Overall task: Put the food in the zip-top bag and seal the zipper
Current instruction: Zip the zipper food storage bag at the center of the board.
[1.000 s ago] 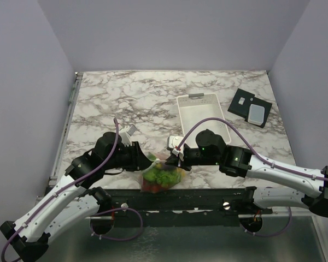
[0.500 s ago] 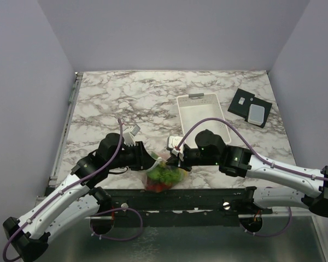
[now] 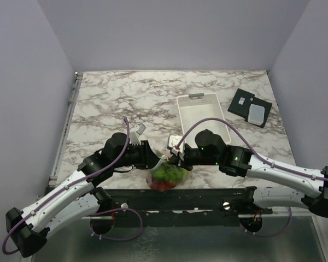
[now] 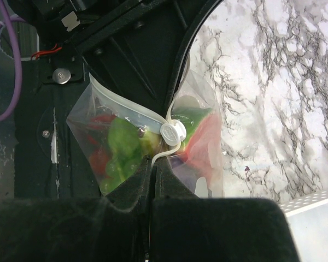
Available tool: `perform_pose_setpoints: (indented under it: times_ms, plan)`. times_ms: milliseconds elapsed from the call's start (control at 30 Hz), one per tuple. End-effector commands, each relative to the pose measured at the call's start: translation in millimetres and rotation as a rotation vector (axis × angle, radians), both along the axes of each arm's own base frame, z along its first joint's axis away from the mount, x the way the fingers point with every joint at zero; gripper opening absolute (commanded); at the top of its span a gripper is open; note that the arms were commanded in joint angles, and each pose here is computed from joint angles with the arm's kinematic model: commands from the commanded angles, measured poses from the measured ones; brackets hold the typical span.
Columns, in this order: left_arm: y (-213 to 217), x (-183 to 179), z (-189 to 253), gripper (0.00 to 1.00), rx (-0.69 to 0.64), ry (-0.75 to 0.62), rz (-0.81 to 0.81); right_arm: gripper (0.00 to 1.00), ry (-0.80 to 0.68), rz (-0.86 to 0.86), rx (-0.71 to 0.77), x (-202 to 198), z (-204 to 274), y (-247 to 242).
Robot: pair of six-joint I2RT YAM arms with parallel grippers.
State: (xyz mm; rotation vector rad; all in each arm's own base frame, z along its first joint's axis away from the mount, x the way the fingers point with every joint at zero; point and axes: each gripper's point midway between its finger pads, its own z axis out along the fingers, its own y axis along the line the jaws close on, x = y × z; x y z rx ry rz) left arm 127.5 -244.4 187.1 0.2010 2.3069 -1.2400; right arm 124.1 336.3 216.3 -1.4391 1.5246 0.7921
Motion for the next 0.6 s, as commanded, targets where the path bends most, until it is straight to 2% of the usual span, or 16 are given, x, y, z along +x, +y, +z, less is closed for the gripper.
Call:
perform_pose_setpoints:
  times_ms: [0, 400, 567]
  plan:
    - [9.2, -8.9, -48.7, 0.35, 0.140, 0.075, -0.007, 0.01, -0.012, 0.001, 0.051, -0.8, 16.6, 5.4]
    - [9.3, -15.9, -73.1, 0.35, 0.186, 0.094, -0.017, 0.01, -0.019, 0.006, 0.083, -1.0, 26.7, 8.0]
    - [7.4, -18.9, -64.3, 0.35, 0.172, 0.084, -0.025, 0.01, -0.022, -0.005, 0.084, 0.0, 28.4, 6.0]
